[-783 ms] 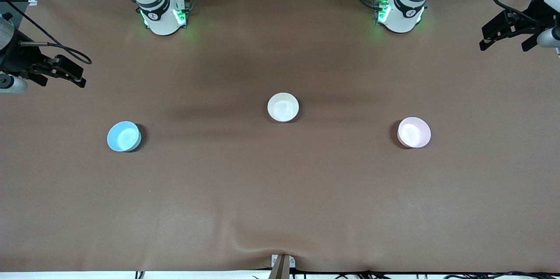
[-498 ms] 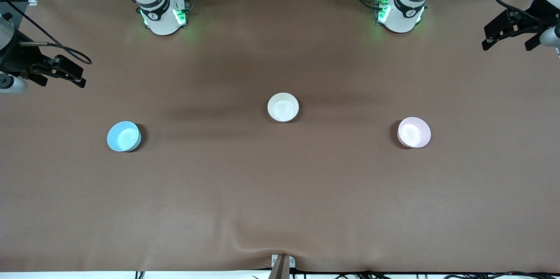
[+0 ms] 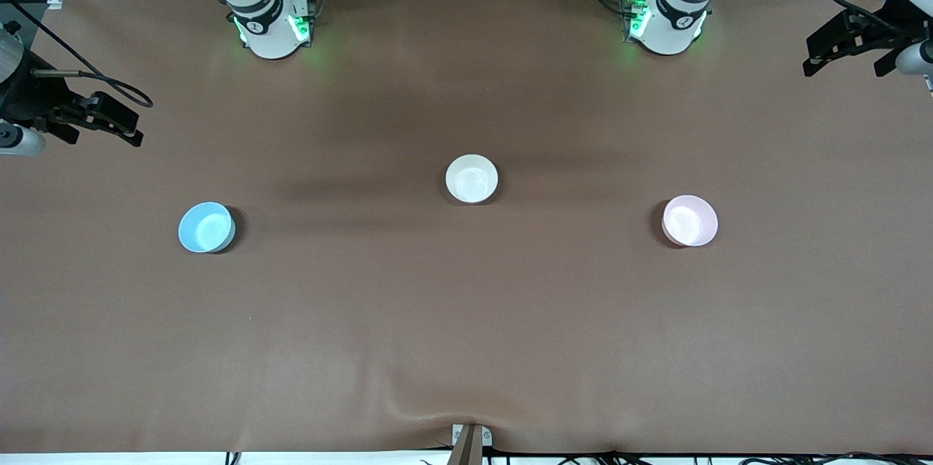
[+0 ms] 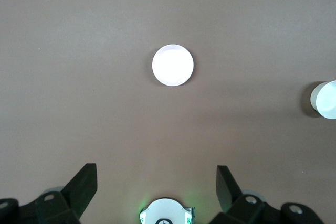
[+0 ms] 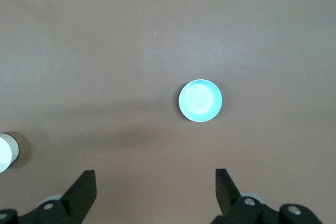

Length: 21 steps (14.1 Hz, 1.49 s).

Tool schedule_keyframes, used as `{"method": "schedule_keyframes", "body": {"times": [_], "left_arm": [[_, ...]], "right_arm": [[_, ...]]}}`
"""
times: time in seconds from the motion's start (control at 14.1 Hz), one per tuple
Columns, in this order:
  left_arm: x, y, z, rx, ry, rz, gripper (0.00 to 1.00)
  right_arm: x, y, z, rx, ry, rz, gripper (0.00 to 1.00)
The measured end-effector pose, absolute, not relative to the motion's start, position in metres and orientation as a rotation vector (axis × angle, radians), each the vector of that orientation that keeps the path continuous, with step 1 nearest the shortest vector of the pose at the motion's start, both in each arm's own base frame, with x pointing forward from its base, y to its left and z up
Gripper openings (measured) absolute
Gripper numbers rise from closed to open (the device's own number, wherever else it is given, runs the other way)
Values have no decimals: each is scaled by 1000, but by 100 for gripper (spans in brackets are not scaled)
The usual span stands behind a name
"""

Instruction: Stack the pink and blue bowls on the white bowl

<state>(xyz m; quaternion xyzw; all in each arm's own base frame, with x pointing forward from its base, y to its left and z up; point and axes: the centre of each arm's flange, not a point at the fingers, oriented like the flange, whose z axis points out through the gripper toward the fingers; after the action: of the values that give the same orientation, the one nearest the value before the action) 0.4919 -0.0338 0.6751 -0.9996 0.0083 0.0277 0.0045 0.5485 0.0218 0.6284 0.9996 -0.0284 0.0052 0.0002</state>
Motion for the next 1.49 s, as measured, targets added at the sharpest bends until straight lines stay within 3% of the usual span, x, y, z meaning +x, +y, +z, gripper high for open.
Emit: {"method": "schedule_keyframes", "body": {"times": [0.43, 1.14, 1.49], "left_arm": [[506, -30, 622, -3130, 14, 127, 100], [522, -8, 435, -3141, -54, -97, 100], [527, 5, 362, -3147, -91, -63, 100]], "right_arm": [[549, 21, 628, 3140, -90, 16, 100], [549, 21, 628, 3140, -91, 16, 100], [549, 21, 628, 3140, -91, 15, 100]]}}
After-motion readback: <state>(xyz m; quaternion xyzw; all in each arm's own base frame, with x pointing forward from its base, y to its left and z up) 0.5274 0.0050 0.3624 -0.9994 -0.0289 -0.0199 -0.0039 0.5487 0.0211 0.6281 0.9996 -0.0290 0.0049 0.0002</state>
